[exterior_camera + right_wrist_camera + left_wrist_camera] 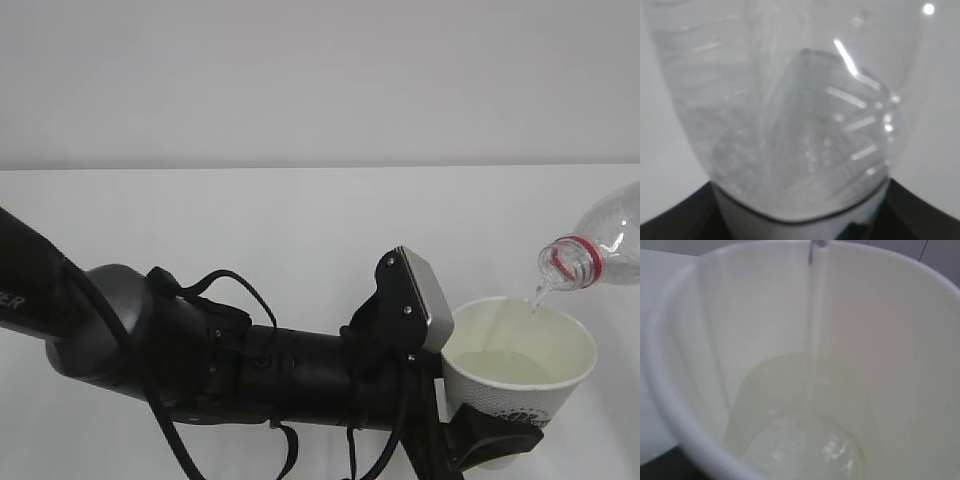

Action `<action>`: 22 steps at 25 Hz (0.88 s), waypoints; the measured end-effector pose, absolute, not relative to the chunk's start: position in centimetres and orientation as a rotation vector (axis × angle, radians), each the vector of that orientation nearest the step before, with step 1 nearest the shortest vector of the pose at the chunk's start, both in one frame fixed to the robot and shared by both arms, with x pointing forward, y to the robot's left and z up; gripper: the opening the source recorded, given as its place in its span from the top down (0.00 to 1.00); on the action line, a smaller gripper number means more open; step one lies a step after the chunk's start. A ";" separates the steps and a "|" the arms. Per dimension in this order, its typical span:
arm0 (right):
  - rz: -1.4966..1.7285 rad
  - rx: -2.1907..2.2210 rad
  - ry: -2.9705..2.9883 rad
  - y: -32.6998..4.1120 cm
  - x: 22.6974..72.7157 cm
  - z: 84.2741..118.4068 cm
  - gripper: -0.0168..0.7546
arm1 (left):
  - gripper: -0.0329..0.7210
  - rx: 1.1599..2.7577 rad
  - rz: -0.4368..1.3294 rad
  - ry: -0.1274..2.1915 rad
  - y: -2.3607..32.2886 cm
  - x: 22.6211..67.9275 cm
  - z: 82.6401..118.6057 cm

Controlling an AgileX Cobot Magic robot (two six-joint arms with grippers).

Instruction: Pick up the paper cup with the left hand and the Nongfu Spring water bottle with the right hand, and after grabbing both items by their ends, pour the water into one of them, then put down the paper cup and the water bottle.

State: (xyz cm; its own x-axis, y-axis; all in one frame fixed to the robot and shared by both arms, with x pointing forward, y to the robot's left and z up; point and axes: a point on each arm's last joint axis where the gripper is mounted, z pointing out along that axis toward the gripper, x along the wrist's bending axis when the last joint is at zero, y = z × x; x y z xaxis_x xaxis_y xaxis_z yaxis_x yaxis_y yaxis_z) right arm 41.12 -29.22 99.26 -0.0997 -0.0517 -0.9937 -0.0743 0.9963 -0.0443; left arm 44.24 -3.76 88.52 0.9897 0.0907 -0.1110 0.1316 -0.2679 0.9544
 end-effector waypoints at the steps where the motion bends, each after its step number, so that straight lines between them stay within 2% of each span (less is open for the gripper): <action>1: 0.019 -0.093 1.671 -29.2 41.1 99.3 0.38 | 0.29 1.845 -0.039 0.162 -3.8 44.2 88.5; 22: 0.012 -0.097 1.671 -29.3 41.1 99.3 0.38 | 0.30 1.851 -0.042 0.165 -3.7 44.2 88.3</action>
